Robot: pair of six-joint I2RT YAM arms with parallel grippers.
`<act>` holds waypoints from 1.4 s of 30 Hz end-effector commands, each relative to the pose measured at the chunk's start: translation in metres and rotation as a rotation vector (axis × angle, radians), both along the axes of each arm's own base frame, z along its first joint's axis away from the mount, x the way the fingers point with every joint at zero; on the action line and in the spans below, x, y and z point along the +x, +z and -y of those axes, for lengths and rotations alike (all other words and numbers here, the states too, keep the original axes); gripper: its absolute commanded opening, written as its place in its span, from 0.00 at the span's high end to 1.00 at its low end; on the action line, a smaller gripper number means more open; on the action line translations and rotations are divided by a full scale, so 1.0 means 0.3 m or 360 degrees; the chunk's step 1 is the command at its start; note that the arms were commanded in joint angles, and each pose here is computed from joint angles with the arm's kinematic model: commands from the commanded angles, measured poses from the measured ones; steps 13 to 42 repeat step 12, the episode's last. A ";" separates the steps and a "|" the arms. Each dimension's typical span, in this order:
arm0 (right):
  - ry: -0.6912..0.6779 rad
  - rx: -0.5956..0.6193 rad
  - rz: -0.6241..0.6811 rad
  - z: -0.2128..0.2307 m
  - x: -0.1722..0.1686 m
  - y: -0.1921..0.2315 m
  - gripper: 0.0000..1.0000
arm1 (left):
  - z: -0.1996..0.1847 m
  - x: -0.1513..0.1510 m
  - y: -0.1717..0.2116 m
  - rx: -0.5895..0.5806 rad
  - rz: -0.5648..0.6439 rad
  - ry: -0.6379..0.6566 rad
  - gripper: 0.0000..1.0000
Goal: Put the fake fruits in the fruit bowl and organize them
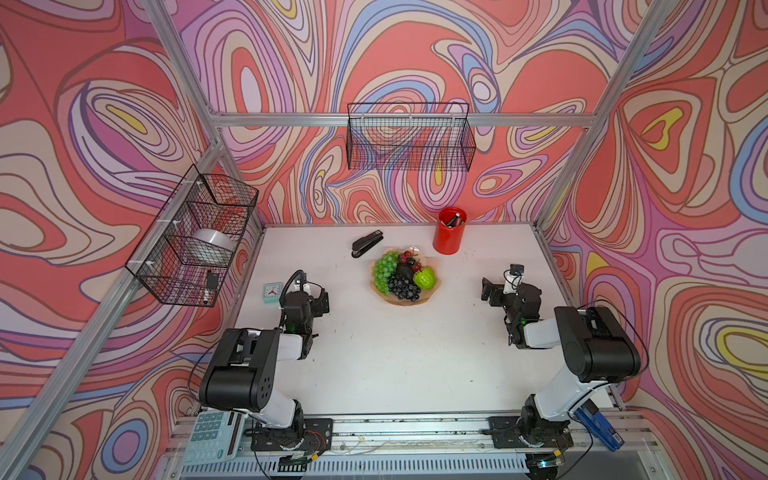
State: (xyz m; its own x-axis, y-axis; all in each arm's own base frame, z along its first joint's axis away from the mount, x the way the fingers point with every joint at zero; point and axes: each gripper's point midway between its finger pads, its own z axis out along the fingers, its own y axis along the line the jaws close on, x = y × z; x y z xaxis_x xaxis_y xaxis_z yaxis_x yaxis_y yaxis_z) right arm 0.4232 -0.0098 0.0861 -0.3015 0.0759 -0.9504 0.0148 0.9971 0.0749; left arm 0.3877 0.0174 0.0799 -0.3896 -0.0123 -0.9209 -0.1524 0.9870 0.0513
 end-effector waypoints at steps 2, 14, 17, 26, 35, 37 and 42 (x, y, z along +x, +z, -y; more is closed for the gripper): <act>0.0024 0.0000 0.0031 -0.009 0.015 0.022 0.02 | -0.014 0.010 0.038 0.0002 0.0089 0.0027 0.00; 0.0023 0.0000 0.0034 -0.009 0.016 0.024 0.02 | -0.014 0.008 0.036 0.0003 0.0083 0.0028 0.00; 0.0023 0.0000 0.0034 -0.009 0.016 0.024 0.02 | -0.014 0.008 0.036 0.0003 0.0083 0.0028 0.00; 0.0023 0.0000 0.0034 -0.009 0.016 0.024 0.02 | -0.014 0.008 0.036 0.0003 0.0083 0.0028 0.00; 0.0023 0.0000 0.0034 -0.009 0.016 0.024 0.02 | -0.014 0.008 0.036 0.0003 0.0083 0.0028 0.00; 0.0023 0.0000 0.0034 -0.009 0.016 0.024 0.02 | -0.014 0.008 0.036 0.0003 0.0083 0.0028 0.00; 0.0023 0.0000 0.0034 -0.009 0.016 0.024 0.02 | -0.014 0.008 0.036 0.0003 0.0083 0.0028 0.00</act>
